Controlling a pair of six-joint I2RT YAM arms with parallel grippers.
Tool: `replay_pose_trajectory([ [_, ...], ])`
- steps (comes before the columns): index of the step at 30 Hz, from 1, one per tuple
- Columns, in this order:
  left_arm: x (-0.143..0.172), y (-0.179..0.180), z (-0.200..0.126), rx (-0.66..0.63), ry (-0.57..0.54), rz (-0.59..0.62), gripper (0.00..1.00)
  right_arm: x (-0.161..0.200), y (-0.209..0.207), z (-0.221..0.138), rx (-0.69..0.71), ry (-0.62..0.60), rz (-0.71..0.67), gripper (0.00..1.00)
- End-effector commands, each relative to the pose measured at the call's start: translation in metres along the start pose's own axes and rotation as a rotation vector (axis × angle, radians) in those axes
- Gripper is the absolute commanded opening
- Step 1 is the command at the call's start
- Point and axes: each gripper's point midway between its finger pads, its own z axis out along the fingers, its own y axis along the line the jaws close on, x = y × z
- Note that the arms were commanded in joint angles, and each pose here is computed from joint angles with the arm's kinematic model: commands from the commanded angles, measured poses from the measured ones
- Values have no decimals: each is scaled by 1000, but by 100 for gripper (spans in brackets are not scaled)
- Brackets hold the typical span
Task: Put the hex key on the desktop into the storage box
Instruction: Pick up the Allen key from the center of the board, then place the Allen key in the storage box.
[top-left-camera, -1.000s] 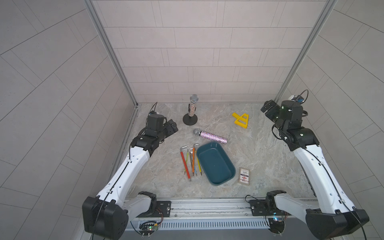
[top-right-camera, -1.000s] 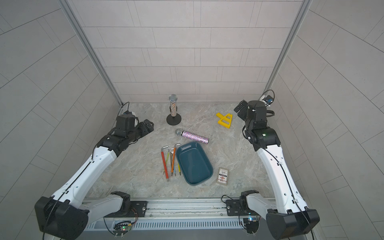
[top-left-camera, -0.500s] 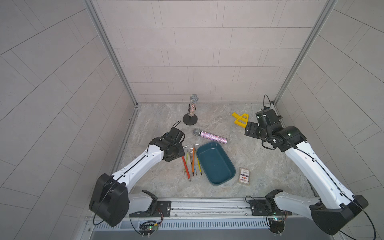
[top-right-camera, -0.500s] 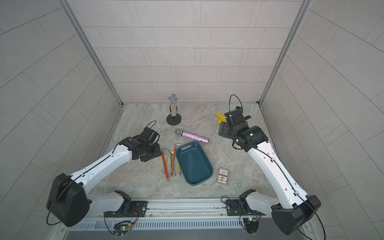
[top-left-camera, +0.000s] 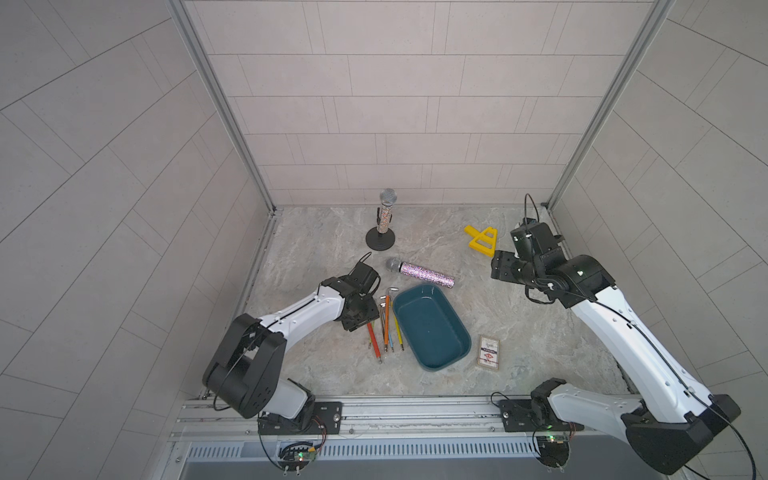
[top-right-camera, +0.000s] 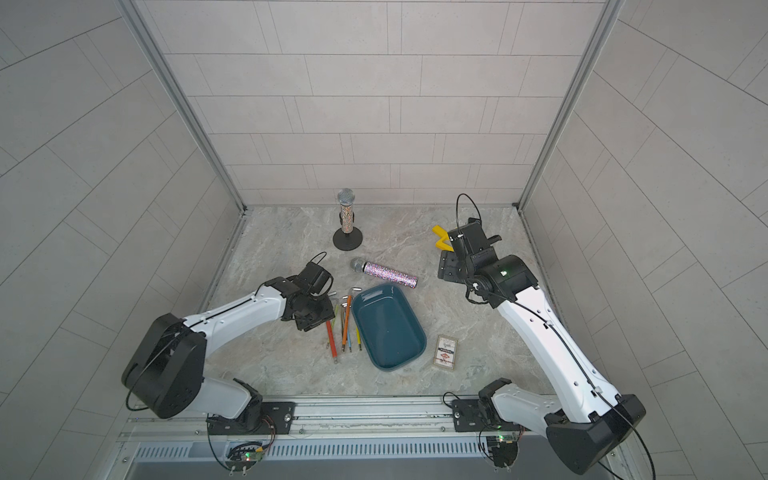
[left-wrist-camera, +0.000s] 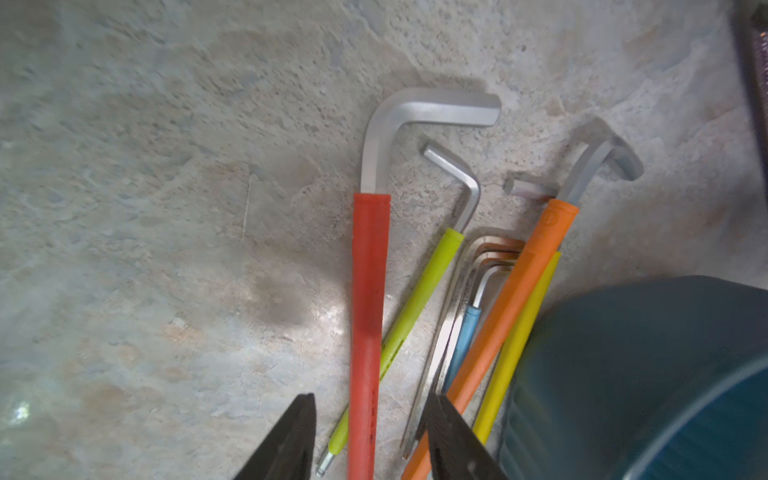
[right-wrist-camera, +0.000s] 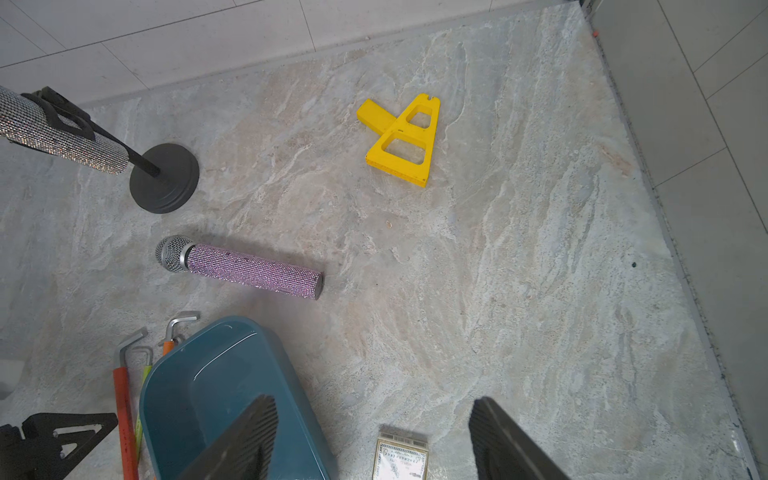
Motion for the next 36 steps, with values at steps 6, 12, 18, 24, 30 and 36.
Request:
replay_pose_trajectory([
  [6, 5, 14, 21, -67, 16, 3, 43, 7, -2, 0, 7, 12, -18, 78],
  [12, 6, 15, 28, -65, 13, 3, 42, 9, -2, 2, 8, 17, -23, 78],
  [18, 6, 19, 35, -87, 16, 8, 29, 10, -3, 2, 10, 18, -23, 78],
  [24, 1, 18, 29, -83, -12, 15, 10, 10, -2, 2, 10, 15, -26, 77],
  [30, -15, 10, -20, -91, -130, 62, 0, 8, -1, 1, 10, 11, -32, 77],
  [36, -19, -30, -85, -20, -248, 179, 0, 5, -1, -3, 8, -5, -32, 76],
])
